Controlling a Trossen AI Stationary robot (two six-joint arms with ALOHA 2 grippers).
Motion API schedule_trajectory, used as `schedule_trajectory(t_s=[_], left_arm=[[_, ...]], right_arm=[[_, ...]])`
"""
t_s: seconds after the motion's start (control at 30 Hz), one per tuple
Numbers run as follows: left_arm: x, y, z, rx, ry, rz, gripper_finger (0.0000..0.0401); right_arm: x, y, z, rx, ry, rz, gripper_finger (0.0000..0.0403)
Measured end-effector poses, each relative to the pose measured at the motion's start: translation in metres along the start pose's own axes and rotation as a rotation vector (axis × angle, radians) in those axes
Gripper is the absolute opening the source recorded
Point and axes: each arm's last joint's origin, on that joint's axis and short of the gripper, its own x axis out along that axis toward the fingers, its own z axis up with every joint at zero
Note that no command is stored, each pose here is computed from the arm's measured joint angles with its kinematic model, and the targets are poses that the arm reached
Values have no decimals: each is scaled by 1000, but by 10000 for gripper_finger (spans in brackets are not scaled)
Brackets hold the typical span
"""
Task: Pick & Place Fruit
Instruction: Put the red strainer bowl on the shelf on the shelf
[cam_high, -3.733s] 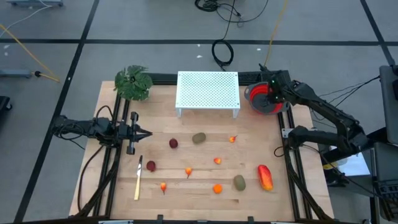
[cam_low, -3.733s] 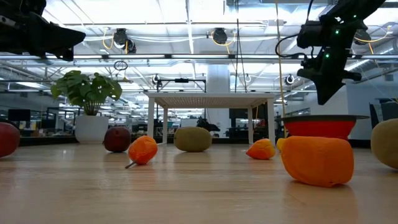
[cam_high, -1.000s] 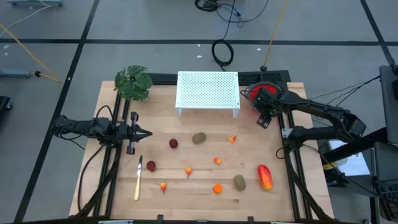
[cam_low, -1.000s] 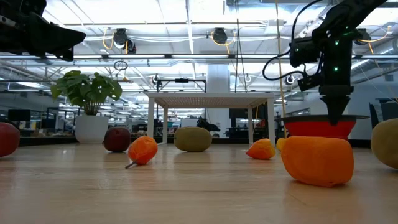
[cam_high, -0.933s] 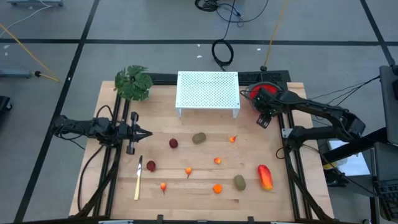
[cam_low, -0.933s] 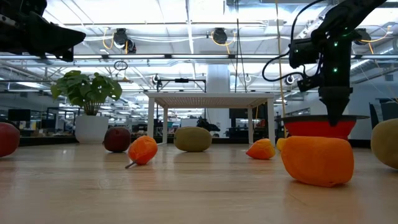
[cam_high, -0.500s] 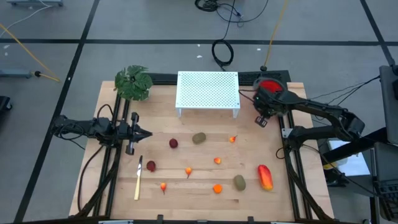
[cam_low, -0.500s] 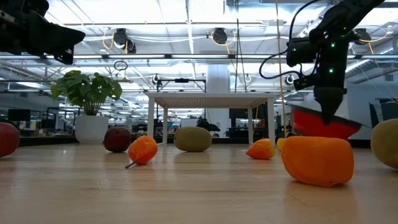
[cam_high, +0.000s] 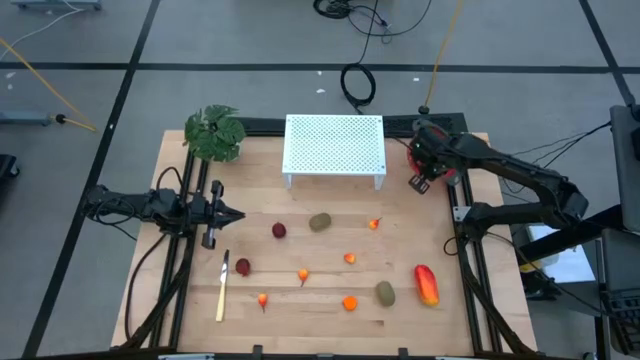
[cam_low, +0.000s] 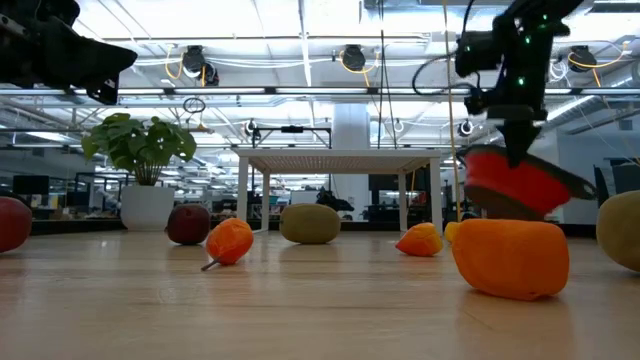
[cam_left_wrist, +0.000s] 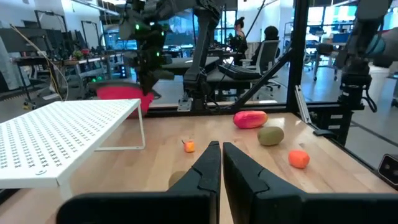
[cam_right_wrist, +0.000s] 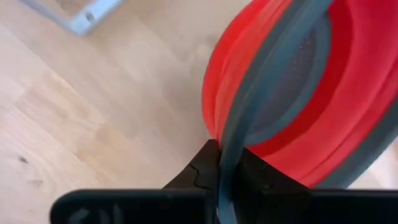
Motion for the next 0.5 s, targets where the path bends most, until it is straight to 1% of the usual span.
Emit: schedule_trajectory(t_s=[0.1,0.27,0.4,0.5], left_arm=[[0,0,1,-1,-6,0,19],[0,0,8,-13,-83,3,19],[-1,1,15,-23,-155,6,19],[-2,1,19,-30,-196,8,19]], right_arm=[[-21,-4,10,-1,-51,-2,10],[-63,-13,26,-31,-177,-5,10],[-97,-19,33,-62,-270,-13,10],[-116,-21,36,-109,-328,-18,10]])
